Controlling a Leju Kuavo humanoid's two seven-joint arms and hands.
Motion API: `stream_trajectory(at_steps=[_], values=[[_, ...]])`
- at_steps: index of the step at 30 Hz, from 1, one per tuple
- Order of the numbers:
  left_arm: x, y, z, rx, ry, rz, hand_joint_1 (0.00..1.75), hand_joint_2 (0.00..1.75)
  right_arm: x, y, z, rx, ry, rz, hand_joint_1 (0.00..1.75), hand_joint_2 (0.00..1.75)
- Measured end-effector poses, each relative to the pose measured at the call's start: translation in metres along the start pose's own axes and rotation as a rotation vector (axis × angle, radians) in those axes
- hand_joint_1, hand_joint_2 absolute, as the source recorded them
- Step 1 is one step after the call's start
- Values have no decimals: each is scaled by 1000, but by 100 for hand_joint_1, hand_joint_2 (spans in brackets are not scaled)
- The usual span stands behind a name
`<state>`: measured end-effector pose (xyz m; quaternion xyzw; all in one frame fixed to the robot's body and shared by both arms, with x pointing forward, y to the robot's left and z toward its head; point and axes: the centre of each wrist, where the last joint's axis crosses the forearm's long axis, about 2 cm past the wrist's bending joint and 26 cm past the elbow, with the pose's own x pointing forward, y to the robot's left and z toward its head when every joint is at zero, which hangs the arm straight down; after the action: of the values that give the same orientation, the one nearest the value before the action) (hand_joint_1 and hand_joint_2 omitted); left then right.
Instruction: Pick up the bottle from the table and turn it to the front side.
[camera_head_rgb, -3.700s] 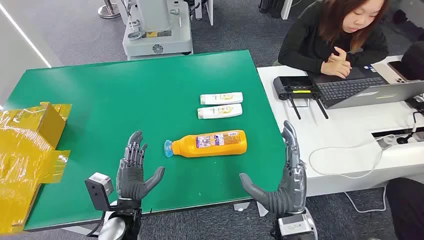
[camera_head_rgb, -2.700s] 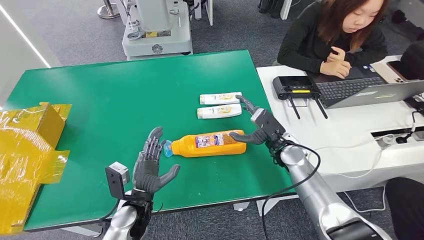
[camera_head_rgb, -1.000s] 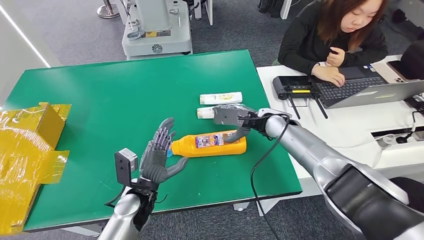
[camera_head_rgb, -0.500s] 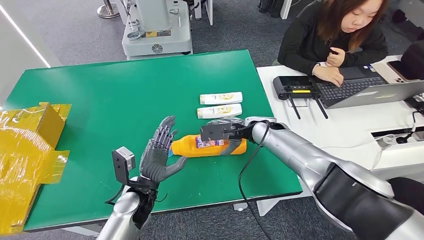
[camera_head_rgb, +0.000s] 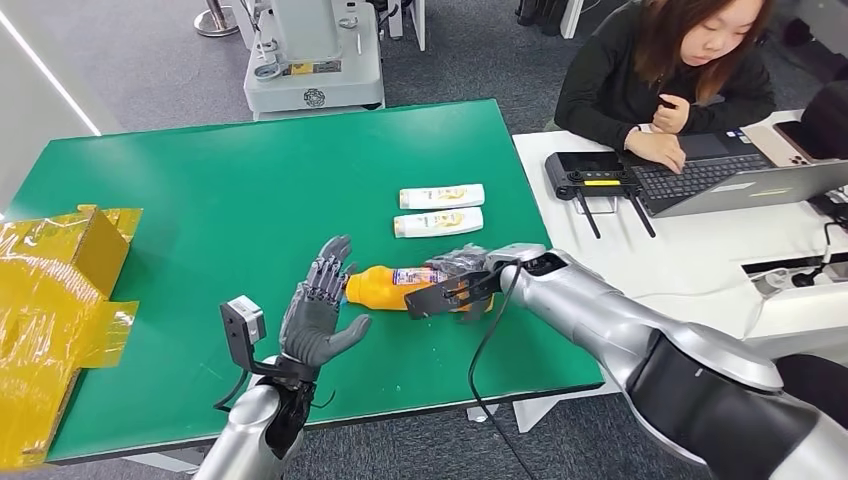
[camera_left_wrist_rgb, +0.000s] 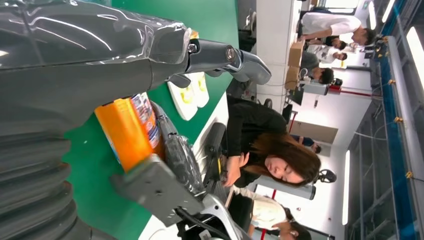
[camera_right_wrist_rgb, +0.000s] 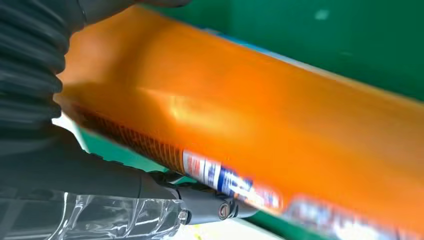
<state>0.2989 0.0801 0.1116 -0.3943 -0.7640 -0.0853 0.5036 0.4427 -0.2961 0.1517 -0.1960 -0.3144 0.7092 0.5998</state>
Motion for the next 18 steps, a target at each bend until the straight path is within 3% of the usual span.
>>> stream_trajectory(at_steps=[1,4,5,7,10,18], values=[[-1,0,1,-1,2,1,0,175,-1,-1,0,3,19,51,18,175],[-2,1,3,0,7,-2,0,175,-4,-2,1,15,56,157,106,175],[-2,1,4,2,7,-5,0,175,-5,-2,1,15,63,184,128,175],[-3,3,7,9,8,-13,0,175,-6,-1,1,10,77,234,149,175],[-4,5,12,28,11,-19,0,175,-8,1,1,0,94,290,168,175],[-7,7,23,63,15,5,0,175,-10,5,-1,-10,108,337,175,175]])
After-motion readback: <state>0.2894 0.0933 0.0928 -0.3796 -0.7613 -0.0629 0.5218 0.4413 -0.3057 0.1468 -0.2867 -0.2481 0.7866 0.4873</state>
